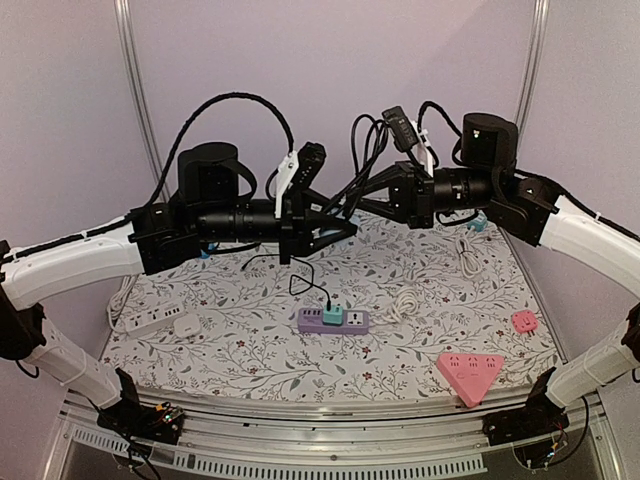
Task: Insert the plug
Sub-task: Pick up the plug from the center of the board.
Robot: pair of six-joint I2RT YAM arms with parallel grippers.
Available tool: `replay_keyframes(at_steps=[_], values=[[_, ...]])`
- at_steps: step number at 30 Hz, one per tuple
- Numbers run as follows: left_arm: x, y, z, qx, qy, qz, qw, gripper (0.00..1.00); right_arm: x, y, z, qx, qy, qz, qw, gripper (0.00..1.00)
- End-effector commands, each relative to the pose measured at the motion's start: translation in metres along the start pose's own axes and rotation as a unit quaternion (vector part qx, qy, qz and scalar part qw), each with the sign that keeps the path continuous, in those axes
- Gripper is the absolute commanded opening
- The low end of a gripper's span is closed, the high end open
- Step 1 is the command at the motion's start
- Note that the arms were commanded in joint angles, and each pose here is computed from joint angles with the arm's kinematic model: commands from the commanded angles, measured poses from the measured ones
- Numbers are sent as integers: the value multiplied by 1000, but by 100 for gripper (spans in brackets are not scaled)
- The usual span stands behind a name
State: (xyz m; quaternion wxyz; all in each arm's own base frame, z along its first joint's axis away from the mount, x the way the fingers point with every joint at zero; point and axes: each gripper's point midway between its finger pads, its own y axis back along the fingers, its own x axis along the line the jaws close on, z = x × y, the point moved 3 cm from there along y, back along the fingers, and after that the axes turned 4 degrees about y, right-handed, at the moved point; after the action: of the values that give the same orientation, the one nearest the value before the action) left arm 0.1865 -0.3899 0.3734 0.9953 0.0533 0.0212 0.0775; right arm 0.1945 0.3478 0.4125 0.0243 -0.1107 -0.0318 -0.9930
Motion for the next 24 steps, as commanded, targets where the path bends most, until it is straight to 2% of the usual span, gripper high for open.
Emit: replay_keyframes(at_steps=[1, 19, 24], values=[[-10, -5, 4, -18, -12, -17, 1000, 0, -13, -8, -19, 25, -24, -17, 999, 0], [-6, -9, -4, -7, -3, -8, 1000, 0, -12, -3, -18, 39, 1, -34, 999, 0], [-3, -8, -8, -2, -3, 2, 1000, 34, -9, 1, -14, 34, 15, -41, 998, 0]])
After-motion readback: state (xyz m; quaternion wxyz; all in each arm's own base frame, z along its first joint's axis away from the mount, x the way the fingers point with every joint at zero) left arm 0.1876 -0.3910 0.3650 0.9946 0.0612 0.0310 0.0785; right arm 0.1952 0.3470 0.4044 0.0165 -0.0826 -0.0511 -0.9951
